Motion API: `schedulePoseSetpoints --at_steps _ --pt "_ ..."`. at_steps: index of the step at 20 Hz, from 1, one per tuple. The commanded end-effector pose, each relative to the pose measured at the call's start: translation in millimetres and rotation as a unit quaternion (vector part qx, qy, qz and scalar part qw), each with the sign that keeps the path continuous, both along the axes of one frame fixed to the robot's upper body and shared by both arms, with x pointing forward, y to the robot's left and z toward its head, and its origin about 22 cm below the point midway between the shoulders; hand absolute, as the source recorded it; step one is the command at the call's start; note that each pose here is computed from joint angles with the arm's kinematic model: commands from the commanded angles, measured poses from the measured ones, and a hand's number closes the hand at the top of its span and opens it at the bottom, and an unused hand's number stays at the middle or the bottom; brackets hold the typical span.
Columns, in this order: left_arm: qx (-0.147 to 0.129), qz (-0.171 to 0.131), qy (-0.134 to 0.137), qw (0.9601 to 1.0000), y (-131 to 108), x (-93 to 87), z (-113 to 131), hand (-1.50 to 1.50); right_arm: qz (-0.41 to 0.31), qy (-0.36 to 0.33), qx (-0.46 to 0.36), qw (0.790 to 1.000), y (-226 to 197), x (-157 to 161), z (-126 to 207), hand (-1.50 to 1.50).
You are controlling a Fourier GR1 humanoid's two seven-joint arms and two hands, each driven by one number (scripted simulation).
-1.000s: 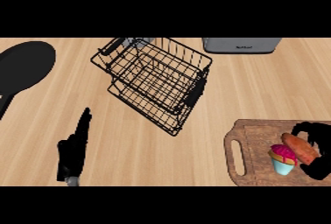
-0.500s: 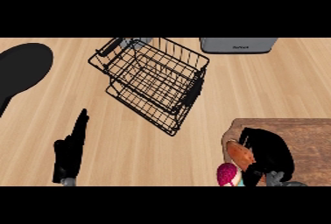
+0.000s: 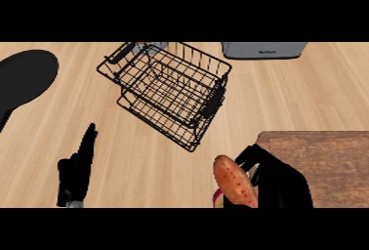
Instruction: Pick the sweet potato from the cutting board and place it in the tiered basket
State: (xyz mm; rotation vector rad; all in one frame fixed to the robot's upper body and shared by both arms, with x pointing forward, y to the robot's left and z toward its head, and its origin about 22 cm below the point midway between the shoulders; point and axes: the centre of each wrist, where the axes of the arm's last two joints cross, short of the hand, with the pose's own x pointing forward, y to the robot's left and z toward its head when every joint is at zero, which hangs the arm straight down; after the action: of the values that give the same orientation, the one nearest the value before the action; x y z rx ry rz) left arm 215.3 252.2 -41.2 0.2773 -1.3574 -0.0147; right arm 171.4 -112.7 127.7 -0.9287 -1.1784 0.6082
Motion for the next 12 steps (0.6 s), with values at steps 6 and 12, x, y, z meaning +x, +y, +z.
schedulePoseSetpoints --at_steps 6,12 --pt "0.004 0.005 0.039 0.9992 7 -1.8 -3 0.0 -0.065 -0.167 -0.008 0.984 16 -51 78 1.5" --pt "-0.012 -0.001 0.038 0.9992 3 -11.2 -10 0.0 -0.064 -0.185 -0.037 0.98 18 -47 91 1.5"
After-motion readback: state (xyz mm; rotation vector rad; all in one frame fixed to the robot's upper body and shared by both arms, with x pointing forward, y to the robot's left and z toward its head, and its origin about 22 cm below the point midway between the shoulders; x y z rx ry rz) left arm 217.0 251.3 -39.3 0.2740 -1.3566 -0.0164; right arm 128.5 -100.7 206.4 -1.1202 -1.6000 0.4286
